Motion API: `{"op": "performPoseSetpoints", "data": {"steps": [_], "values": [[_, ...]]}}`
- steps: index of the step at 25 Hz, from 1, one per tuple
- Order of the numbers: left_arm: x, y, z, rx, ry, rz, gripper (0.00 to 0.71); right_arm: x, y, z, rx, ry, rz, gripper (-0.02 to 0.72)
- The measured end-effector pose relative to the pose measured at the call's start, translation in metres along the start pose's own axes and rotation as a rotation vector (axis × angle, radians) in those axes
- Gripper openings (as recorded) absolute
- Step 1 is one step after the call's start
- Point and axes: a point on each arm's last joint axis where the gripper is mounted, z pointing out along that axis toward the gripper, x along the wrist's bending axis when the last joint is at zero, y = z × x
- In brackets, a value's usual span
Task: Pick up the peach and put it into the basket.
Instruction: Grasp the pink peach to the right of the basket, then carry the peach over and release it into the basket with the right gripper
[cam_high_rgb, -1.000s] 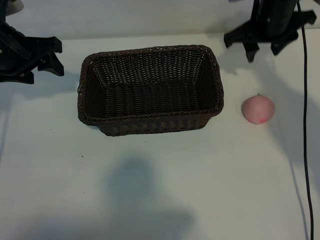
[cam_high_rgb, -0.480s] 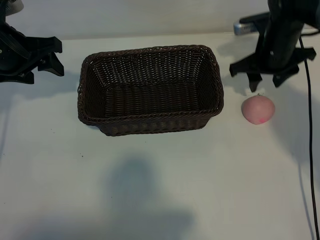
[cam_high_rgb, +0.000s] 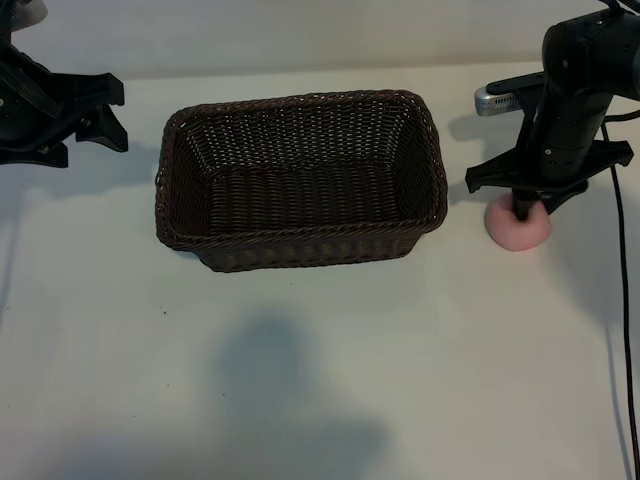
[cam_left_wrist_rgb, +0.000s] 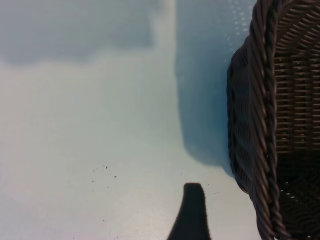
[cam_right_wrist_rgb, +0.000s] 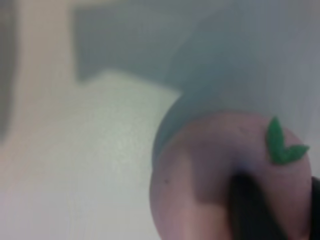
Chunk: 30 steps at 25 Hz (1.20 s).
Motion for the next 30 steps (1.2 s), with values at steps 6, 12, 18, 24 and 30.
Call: {"op": "performPoseSetpoints", "data": {"steps": [6,12,18,24,30], "values": [[0.0,0.0,0.0,0.0,0.0,0.006,0.591,0.001,0.0,-0.002,-0.004,0.01,0.008,0.043],[0.0,0.0,0.0,0.0,0.0,0.006,0.591,0.001,0.0,-0.029,-0.049,0.021,-0.007,0.043],[0.0,0.0,0.0,0.0,0.0,0.006,0.591,0.0,0.015,-0.099,-0.168,0.027,-0.016,0.043],[0.0,0.0,0.0,0.0,0.0,0.006,0.591,0.0,0.027,-0.136,-0.223,0.033,-0.022,0.043],[0.0,0.0,0.0,0.0,0.0,0.006,0.591,0.006,0.028,-0.145,-0.231,0.074,-0.018,0.043]]}}
